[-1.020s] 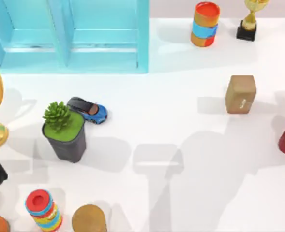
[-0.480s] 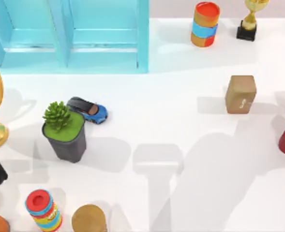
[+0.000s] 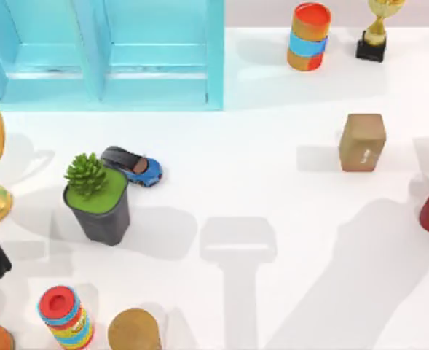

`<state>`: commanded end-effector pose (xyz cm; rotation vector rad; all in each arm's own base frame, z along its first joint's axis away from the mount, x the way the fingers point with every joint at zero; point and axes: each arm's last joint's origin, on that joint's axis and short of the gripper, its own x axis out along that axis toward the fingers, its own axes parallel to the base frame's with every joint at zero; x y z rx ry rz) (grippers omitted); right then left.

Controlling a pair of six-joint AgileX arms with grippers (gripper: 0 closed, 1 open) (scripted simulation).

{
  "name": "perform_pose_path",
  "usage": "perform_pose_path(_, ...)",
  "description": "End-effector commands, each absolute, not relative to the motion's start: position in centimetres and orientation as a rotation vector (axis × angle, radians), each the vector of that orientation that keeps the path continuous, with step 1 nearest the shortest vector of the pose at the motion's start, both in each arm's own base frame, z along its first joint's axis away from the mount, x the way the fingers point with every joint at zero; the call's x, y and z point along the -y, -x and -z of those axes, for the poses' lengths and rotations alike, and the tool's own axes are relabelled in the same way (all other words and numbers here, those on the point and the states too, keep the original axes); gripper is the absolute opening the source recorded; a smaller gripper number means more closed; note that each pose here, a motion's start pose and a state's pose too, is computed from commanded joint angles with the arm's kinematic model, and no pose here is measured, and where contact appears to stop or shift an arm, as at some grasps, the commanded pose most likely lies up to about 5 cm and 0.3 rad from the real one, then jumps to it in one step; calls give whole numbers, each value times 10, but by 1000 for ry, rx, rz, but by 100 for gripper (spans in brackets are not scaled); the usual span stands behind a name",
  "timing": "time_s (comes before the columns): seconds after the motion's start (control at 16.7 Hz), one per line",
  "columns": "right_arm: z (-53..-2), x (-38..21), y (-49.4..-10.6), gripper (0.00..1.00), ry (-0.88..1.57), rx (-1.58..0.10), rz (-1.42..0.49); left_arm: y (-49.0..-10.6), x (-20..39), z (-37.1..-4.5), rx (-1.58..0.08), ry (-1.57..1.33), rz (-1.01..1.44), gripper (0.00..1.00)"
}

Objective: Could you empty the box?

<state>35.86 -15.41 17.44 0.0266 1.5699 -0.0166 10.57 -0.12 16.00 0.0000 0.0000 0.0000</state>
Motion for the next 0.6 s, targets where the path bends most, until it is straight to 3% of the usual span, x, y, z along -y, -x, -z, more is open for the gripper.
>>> perform_pose_path(0.42,-159,154,-356,100,-26,-1568,17,-106,1,-160,0,0,0,100)
perform_pose_path(0.6,-159,154,-356,77,-26,-1568,17,-106,1,-160,0,0,0,100)
